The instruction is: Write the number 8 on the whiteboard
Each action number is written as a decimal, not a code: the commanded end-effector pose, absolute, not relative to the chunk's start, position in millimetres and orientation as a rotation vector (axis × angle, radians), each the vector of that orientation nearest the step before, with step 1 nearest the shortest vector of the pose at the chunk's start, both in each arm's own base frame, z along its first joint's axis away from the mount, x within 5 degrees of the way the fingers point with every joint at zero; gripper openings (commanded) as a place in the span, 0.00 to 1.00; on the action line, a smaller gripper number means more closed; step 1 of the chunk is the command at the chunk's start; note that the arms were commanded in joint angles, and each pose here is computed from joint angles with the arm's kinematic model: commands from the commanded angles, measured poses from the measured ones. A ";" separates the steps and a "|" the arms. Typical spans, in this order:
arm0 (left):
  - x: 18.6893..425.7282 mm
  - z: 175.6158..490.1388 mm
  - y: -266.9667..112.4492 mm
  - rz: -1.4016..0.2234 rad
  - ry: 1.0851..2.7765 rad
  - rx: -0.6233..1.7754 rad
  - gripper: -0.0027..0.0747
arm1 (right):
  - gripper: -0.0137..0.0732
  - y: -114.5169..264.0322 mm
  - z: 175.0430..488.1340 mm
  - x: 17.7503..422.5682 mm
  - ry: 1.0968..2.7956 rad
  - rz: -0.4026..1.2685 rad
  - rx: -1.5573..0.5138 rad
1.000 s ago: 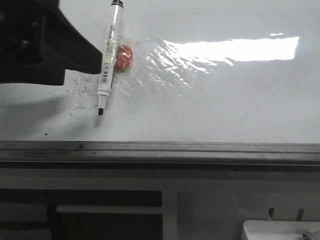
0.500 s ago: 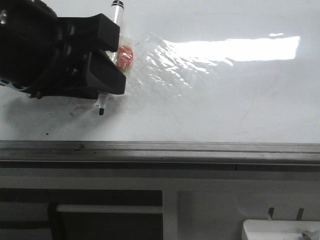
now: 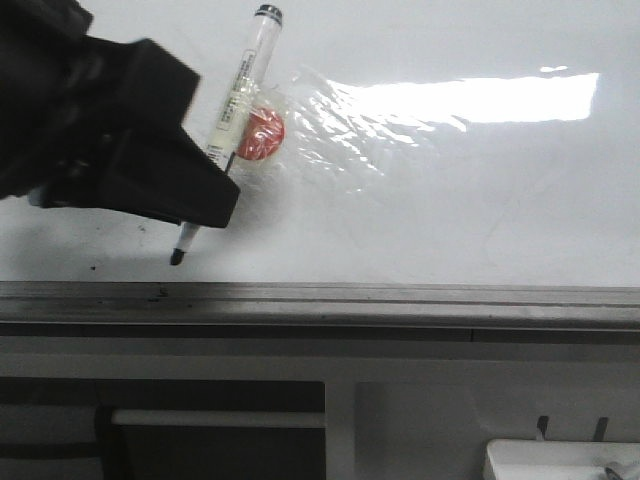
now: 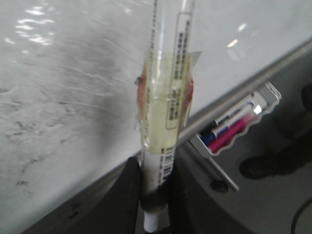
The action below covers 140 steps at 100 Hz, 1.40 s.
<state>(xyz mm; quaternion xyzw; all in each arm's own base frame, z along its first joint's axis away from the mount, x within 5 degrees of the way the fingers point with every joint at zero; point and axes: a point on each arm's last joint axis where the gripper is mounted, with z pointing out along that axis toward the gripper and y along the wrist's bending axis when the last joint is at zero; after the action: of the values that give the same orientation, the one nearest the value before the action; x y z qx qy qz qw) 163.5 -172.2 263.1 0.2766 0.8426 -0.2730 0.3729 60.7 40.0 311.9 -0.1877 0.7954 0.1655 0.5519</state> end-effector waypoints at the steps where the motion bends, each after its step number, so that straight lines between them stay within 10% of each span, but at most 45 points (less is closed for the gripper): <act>1: 149.5 285.7 -163.4 -0.679 2.024 0.852 0.01 | 0.66 49.0 330.0 58.9 1.753 0.474 -0.533; 29: 100.1 300.0 -145.6 -0.804 1.713 1.162 0.01 | 0.66 79.1 335.5 64.0 1.609 0.741 -0.813; 140: 96.2 299.3 -148.7 -0.825 1.625 1.238 0.01 | 0.58 182.1 330.5 135.3 1.627 0.973 -1.032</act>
<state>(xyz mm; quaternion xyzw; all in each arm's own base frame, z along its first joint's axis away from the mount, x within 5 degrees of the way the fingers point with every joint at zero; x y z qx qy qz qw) 94.6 -146.9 288.1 0.5225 0.6598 -0.3178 0.4365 133.2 176.4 316.8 -0.4463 0.6701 0.3868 0.4496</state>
